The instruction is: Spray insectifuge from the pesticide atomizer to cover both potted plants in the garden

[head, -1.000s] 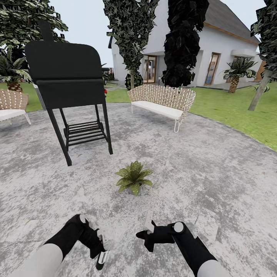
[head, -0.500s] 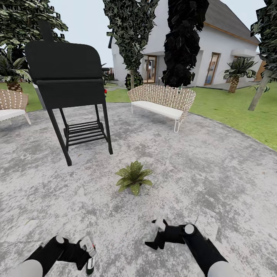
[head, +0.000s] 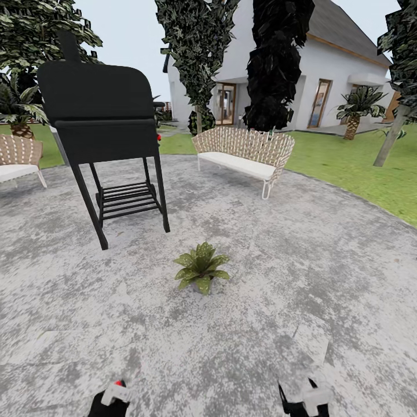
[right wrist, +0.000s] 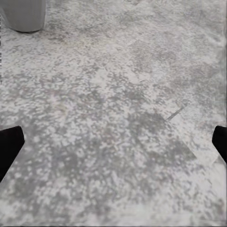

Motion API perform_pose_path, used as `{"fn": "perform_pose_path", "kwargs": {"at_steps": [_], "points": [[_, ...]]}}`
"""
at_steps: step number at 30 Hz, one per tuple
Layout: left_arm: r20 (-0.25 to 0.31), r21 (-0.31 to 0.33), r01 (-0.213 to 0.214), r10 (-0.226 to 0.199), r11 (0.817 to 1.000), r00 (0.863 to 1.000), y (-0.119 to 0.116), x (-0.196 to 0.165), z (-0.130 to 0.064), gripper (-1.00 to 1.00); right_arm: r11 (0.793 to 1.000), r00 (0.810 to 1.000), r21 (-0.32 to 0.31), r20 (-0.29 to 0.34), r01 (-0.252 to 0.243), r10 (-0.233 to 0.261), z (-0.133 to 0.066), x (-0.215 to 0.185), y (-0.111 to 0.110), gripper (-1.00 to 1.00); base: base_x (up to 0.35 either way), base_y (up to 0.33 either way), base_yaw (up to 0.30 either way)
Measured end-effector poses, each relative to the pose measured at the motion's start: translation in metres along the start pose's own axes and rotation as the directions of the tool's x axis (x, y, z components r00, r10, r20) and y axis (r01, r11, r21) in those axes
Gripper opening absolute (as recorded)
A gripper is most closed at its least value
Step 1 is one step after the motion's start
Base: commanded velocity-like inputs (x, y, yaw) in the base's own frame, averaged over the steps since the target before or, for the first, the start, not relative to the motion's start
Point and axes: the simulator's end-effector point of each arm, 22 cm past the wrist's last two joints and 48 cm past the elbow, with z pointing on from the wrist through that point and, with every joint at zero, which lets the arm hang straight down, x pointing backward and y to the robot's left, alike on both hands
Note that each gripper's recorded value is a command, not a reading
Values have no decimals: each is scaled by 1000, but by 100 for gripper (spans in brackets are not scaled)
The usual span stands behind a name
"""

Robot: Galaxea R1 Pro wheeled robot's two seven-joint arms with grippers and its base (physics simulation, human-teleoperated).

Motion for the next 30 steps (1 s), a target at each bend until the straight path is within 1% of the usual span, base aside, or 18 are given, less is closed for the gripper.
{"fn": "perform_pose_path", "kwargs": {"at_steps": [1,2,4,6,16,30], "points": [[16,-23,23,-22,999,1000,4,0,-2,-100,1000,1000,0,15,-12,12,-10,5,4,100,0,0,0],[25,-36,36,-36,999,999,6,1,-3,-100,1000,999,-1,27,-21,21,-20,9,7,100,0,0,0],[20,-45,46,-45,998,999,6,10,-7,-100,999,998,-8,43,-36,36,-38,18,15,100,0,0,0],[10,-51,50,-50,997,999,6,18,-10,-100,999,998,-14,43,-40,41,-45,23,19,100,0,0,0],[5,-51,53,-53,997,999,4,22,-11,-100,999,999,-28,28,-41,42,-51,29,25,100,0,0,0],[7,-44,55,-54,998,998,-1,21,-10,-100,999,999,-28,26,-41,42,-51,30,25,100,0,0,0]]}}
